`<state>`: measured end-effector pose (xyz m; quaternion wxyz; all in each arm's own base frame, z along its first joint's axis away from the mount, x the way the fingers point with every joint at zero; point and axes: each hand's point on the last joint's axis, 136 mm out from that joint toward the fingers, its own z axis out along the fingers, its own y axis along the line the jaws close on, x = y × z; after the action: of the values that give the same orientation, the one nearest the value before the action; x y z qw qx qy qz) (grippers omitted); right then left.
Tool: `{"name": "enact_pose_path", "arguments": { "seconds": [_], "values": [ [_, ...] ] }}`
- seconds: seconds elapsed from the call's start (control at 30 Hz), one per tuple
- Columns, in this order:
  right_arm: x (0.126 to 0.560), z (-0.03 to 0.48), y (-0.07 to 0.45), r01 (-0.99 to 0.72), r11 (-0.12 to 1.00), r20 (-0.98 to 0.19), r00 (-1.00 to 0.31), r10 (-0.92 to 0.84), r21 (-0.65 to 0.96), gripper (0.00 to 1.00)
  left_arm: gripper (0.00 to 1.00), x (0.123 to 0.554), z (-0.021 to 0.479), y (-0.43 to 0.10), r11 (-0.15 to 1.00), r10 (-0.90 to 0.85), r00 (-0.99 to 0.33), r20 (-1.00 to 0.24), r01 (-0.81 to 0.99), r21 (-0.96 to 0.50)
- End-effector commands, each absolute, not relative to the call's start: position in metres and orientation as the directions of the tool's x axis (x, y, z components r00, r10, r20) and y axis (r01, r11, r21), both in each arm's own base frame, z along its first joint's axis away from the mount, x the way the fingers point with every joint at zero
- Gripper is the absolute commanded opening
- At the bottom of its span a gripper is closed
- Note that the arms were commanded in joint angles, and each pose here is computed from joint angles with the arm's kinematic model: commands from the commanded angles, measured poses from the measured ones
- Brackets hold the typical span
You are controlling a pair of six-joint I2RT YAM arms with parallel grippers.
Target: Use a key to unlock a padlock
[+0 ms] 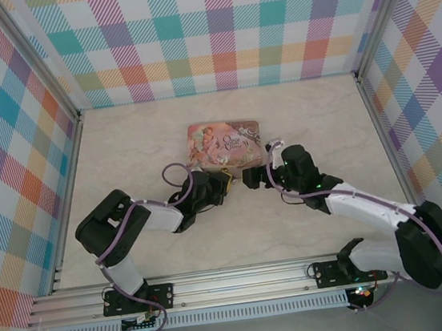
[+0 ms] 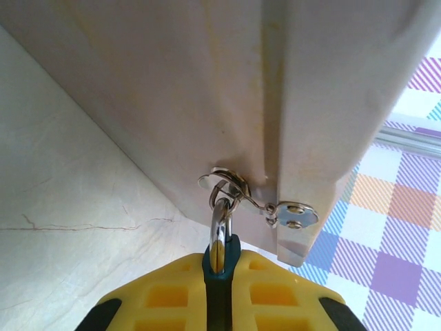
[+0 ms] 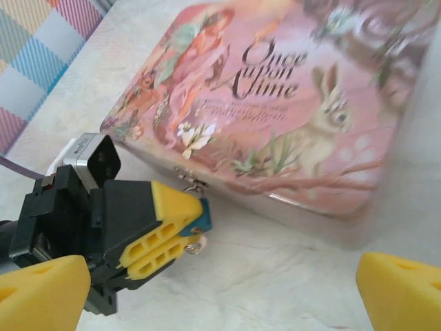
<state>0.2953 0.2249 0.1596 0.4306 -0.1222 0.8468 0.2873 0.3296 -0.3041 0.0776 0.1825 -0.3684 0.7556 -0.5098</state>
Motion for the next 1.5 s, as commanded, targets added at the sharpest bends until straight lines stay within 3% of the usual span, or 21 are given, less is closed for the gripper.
{"name": "enact_pose_path", "arguments": {
  "seconds": [0.0, 0.13, 0.37, 0.5, 0.73, 1.1, 1.33, 1.47],
  "values": [
    [0.300, 0.179, 0.204, -0.518, 0.845, -0.904, -0.413, -0.111, 0.133, 1.00, 0.00, 0.332, 0.102, -0.312, 0.223, -0.715, -0.696, 0.068, -0.318, -0.921],
    [0.305, 0.197, 0.188, -0.474, 0.878, -0.950, -0.299, -0.086, 0.070, 1.00, 0.00, 0.331, 0.105, -0.313, 0.238, -0.709, -0.702, 0.059, -0.318, -0.918],
    [0.286, 0.192, 0.199, -0.626, 0.753, -0.925, -0.131, -0.358, -0.203, 1.00, 0.00, 0.331, 0.106, -0.314, 0.241, -0.703, -0.708, 0.061, -0.318, -0.917],
    [0.276, 0.181, 0.205, -0.631, 0.650, -0.848, 0.022, -0.529, -0.422, 1.00, 0.00, 0.331, 0.107, -0.314, 0.240, -0.704, -0.708, 0.063, -0.320, -0.916],
    [0.265, 0.147, 0.228, -0.599, 0.442, -0.651, 0.180, -0.738, -0.667, 0.87, 0.00, 0.332, 0.109, -0.317, 0.227, -0.699, -0.710, 0.080, -0.326, -0.918],
    [0.273, 0.105, 0.265, -0.673, 0.377, -0.636, 0.181, -0.750, -0.636, 0.52, 0.00, 0.332, 0.108, -0.318, 0.219, -0.699, -0.708, 0.100, -0.346, -0.912],
    [0.283, 0.109, 0.292, -0.689, 0.413, -0.711, 0.214, -0.669, -0.596, 0.44, 0.00, 0.331, 0.111, -0.319, 0.214, -0.695, -0.711, 0.107, -0.346, -0.914],
    [0.286, 0.105, 0.301, -0.725, 0.421, -0.748, 0.195, -0.634, -0.546, 0.35, 0.00, 0.330, 0.111, -0.319, 0.215, -0.695, -0.711, 0.108, -0.348, -0.912]
  ]
}}
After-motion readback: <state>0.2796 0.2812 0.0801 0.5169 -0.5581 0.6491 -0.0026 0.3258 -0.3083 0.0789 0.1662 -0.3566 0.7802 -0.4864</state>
